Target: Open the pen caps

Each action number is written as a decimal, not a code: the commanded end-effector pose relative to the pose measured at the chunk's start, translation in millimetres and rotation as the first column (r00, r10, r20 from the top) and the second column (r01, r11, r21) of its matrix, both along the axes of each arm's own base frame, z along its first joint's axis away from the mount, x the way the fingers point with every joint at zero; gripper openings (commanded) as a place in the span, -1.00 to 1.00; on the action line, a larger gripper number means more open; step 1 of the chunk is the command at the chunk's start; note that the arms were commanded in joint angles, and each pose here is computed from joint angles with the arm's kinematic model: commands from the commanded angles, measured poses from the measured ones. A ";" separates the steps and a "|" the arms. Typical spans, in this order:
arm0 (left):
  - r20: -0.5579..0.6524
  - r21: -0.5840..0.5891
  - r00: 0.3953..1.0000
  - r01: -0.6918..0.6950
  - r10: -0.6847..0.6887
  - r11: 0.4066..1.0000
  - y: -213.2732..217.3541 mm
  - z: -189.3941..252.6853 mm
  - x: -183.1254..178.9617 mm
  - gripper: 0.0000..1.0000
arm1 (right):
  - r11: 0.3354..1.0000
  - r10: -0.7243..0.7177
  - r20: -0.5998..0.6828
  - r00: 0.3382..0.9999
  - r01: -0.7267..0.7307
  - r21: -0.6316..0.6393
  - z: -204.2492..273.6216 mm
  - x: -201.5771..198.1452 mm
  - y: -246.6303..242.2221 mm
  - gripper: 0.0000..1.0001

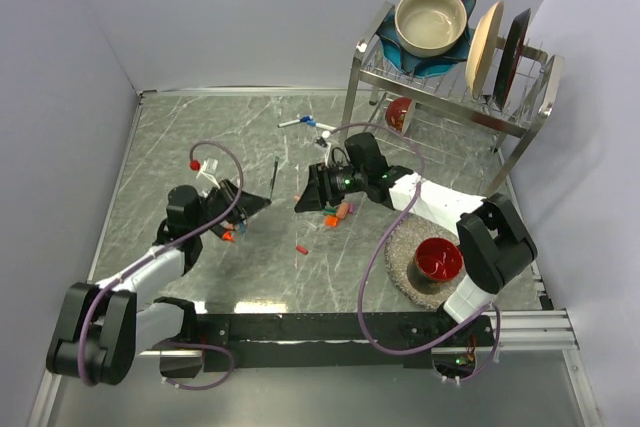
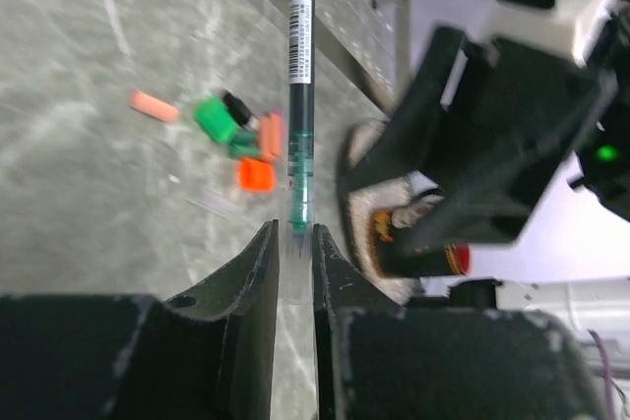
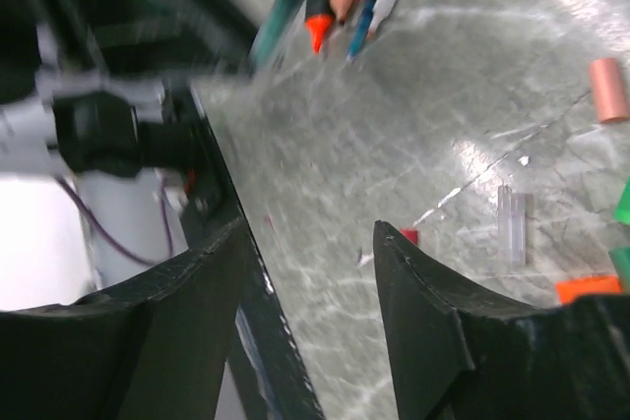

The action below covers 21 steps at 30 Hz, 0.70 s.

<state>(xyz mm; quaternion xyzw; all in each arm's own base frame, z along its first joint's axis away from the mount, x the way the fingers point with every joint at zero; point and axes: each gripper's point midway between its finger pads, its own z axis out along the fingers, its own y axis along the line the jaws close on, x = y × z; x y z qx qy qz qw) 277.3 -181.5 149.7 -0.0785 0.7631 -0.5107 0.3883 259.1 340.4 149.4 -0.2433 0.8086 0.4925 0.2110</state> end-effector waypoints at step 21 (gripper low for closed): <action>0.068 -0.146 0.994 0.097 -0.087 0.985 -49.4 31.8 -27.5 -0.98 | 0.981 -0.161 -0.048 0.986 0.166 0.105 45.9 18.7 18.6 0.11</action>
